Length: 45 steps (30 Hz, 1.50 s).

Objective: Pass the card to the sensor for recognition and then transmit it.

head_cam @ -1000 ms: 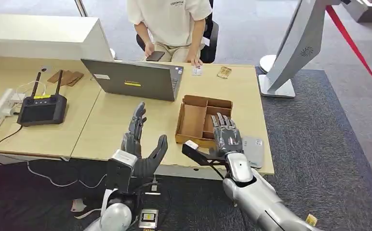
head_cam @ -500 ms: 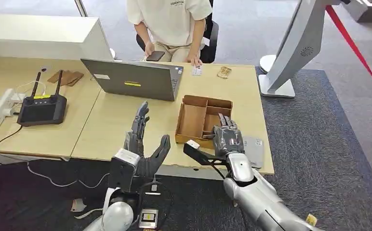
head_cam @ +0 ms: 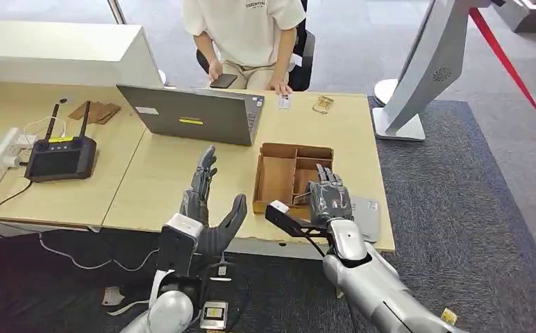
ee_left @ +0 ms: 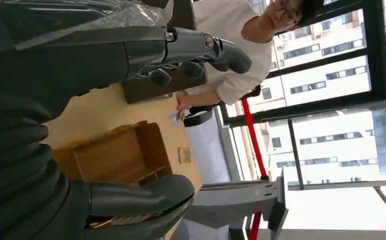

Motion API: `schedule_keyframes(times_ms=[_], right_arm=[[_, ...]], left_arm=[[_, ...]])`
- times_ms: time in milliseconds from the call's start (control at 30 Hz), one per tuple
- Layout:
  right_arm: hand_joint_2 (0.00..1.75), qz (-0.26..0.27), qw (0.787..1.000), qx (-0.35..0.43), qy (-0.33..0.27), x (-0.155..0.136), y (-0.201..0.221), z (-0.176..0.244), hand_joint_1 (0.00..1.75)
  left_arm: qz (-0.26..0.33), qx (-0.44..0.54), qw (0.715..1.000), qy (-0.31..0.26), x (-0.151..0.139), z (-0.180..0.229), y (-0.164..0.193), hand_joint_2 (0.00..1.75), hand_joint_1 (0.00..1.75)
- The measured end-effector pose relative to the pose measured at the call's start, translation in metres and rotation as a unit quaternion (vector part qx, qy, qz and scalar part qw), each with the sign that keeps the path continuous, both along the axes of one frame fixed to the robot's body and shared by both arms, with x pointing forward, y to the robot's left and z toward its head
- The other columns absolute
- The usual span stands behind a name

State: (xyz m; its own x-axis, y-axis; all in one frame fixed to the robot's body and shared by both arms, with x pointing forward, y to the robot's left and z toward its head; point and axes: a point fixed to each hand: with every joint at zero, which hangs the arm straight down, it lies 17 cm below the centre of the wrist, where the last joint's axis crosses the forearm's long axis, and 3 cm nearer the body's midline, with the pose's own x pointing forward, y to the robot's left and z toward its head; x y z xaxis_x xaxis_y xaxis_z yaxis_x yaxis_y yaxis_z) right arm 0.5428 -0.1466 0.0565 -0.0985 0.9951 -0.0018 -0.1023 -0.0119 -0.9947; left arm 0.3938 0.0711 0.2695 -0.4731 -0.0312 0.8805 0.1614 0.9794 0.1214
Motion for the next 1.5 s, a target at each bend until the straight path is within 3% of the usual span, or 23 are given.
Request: schedule_keyframes(times_ms=[467, 633, 833, 1133, 1333, 1500], right_arm=[[1.75, 0.007, 1.000, 0.007, -0.007, -0.001, 0.003, 0.002, 1.75], [1.75, 0.004, 0.999, 0.028, -0.042, 0.003, 0.005, 0.018, 1.75], [1.75, 0.002, 0.992, 0.066, -0.108, 0.022, 0.011, 0.075, 1.75], [1.75, -0.007, 0.969, 0.113, -0.221, 0.053, 0.009, 0.210, 1.75], [1.75, -0.017, 0.954, 0.129, -0.271, 0.059, -0.008, 0.269, 1.75], [1.75, -0.024, 0.948, 0.133, -0.287, 0.058, -0.018, 0.288, 1.75]], left_arm=[[0.000, 0.002, 1.000, -0.001, 0.000, 0.000, 0.000, 1.75, 0.00], [0.000, 0.001, 1.000, -0.005, -0.001, 0.001, -0.001, 1.75, 0.00], [0.000, 0.002, 1.000, -0.006, -0.001, 0.000, -0.001, 1.75, 0.00], [-0.001, 0.001, 1.000, -0.008, -0.001, 0.000, -0.001, 1.75, 0.00], [-0.004, -0.005, 1.000, -0.004, 0.003, -0.002, -0.002, 1.75, 0.00], [-0.007, -0.006, 1.000, -0.005, 0.005, -0.001, -0.006, 1.75, 0.00]])
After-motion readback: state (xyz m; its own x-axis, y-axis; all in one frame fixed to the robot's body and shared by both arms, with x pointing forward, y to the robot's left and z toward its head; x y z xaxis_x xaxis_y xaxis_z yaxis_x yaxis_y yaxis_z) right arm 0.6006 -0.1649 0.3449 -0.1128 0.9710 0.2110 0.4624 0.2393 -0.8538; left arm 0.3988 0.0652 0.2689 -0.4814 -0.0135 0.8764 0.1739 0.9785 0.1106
